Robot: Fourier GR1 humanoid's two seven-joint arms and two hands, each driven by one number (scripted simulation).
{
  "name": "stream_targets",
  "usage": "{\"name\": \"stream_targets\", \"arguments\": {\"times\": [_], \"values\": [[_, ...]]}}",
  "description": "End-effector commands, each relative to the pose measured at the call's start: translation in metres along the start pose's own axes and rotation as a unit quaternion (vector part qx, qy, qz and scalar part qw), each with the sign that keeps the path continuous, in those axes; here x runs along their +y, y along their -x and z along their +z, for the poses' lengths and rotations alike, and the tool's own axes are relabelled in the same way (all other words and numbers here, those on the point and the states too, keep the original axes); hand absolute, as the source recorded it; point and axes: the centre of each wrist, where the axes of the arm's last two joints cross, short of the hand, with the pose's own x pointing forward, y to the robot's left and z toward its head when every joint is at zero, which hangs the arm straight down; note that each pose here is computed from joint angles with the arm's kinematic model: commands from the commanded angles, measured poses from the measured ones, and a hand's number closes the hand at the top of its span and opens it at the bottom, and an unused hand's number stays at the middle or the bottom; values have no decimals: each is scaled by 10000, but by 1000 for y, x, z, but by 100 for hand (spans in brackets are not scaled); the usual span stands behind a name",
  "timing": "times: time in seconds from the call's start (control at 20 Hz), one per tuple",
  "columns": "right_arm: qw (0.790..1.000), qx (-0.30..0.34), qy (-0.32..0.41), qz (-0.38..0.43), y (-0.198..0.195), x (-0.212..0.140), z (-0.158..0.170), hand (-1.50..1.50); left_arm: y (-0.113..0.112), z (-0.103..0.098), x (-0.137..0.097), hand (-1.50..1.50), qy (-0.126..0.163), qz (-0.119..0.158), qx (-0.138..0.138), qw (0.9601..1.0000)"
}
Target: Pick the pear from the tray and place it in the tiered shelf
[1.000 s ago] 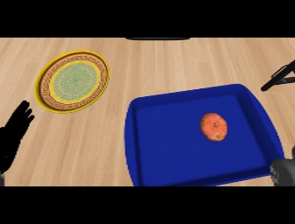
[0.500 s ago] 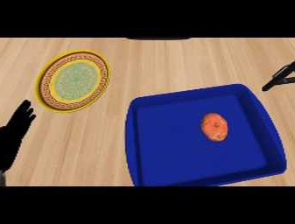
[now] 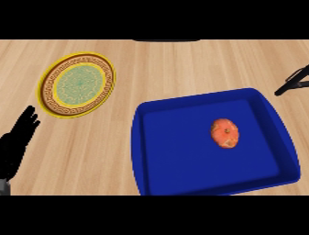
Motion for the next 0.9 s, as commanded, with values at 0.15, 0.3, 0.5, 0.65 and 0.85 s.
{"name": "stream_targets", "arguments": {"times": [0.15,0.3,0.5,0.65,0.85], "values": [[9990,432,-138,-38,20,27,-34,150,-8,1,4,0,104,19,-16,9999],[9939,975,219,-456,42,34,-45,-150,-5,2,-9,0,-19,23,47,10000],[9973,656,-150,308,64,68,-49,-150,-9,1,6,0,-1,44,4,10000],[9989,468,-45,48,64,57,-57,-150,-11,-3,14,0,32,-3,28,10000],[9971,538,79,-536,60,63,-35,-150,-5,2,2,0,57,-4,19,10000]]}}
